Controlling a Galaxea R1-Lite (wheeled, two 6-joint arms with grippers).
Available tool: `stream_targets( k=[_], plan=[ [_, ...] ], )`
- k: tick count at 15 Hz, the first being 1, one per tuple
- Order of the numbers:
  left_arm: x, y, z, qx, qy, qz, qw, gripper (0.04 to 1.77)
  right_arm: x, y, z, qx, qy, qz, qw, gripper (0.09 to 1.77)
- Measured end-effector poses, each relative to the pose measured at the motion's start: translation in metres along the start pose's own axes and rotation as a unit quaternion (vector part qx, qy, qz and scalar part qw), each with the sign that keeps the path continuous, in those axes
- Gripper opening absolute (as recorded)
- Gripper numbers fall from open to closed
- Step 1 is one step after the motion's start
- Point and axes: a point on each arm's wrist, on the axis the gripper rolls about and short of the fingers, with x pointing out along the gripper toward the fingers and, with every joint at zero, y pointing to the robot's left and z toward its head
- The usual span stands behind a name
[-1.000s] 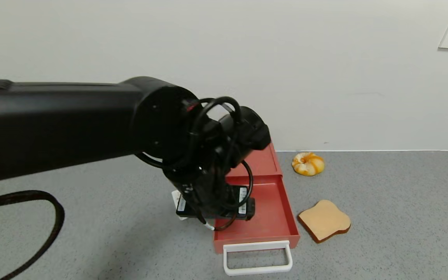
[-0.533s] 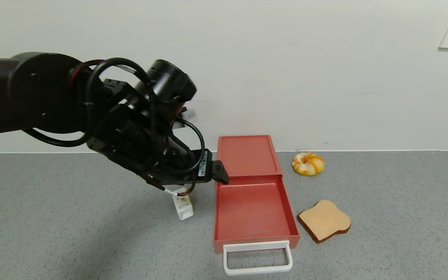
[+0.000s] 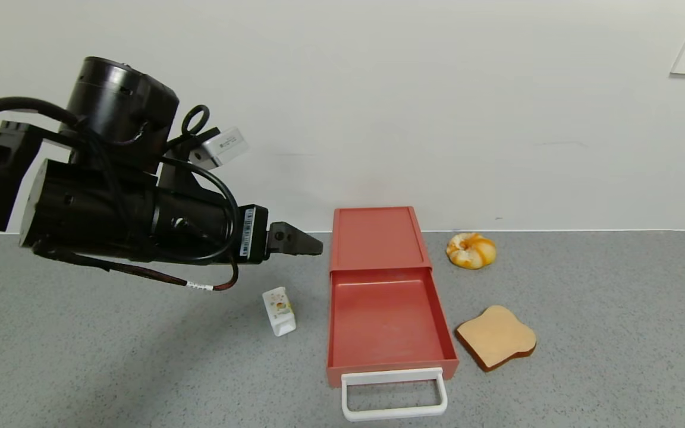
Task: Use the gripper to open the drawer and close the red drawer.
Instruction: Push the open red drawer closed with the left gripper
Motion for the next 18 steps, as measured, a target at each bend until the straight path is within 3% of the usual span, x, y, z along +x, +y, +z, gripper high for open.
stream_targets(
  k=[1, 3, 18],
  plan=[
    [-0.002, 0.002, -0.001, 0.006, -0.023, -0.007, 0.9997, 1.72, 0.000, 0.000, 0.000, 0.000, 0.000, 0.000, 1.000, 1.71],
    [-0.006, 0.003, -0.005, 0.009, -0.035, -0.011, 0.9993, 1.72, 0.000, 0.000, 0.000, 0.000, 0.000, 0.000, 1.000, 1.71],
    [-0.012, 0.003, -0.008, 0.006, -0.037, -0.006, 0.9993, 1.72, 0.000, 0.000, 0.000, 0.000, 0.000, 0.000, 1.000, 1.71]
  ],
)
